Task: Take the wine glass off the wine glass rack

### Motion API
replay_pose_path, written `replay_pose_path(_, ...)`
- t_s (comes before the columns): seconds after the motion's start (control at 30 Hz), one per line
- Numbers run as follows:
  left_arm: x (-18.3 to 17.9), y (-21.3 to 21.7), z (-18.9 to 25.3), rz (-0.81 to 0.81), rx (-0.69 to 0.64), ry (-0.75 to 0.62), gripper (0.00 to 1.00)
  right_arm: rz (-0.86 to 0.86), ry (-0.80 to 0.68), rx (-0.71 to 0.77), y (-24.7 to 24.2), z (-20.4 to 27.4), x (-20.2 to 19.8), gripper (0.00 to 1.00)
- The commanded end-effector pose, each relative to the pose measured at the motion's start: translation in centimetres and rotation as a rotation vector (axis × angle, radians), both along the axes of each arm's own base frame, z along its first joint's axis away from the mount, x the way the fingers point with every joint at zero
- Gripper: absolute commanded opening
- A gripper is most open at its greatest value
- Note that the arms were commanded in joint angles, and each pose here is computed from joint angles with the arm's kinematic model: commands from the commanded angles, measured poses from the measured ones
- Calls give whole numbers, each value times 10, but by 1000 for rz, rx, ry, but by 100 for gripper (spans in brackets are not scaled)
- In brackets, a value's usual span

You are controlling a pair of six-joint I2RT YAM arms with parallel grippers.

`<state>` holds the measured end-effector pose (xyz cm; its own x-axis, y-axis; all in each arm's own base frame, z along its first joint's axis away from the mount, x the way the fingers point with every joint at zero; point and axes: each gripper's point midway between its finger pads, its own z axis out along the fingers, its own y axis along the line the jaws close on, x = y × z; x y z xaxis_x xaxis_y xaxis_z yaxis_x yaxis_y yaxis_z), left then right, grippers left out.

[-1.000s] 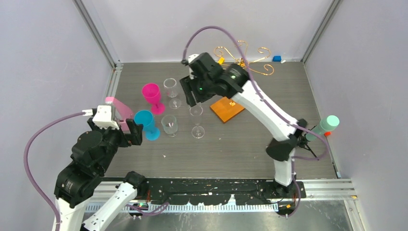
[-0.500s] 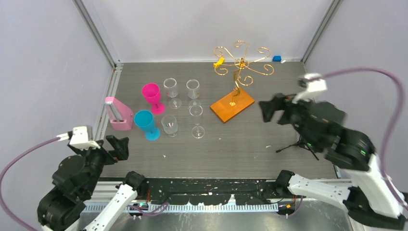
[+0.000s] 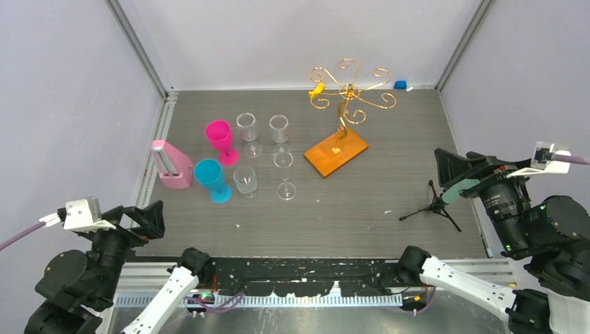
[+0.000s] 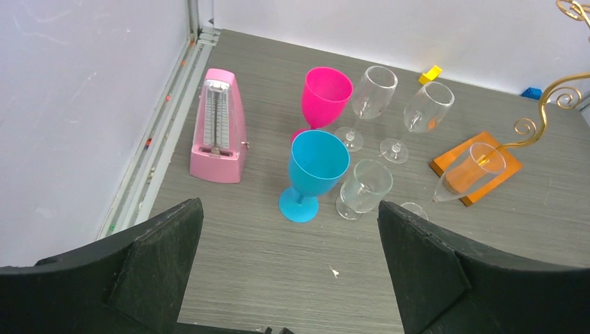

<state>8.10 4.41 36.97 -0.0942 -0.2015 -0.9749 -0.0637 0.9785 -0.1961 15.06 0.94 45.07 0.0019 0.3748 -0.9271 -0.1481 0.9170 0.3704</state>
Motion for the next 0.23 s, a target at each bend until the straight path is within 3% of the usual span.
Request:
replay_pose_path(0.0, 0, 5, 10, 14, 30, -21, 100, -18, -12, 7, 6, 7, 8, 93)
replay_pose_path(0.2, 2, 10, 4, 50, 45, 22, 100, -7, -7, -1, 17, 6, 14, 93)
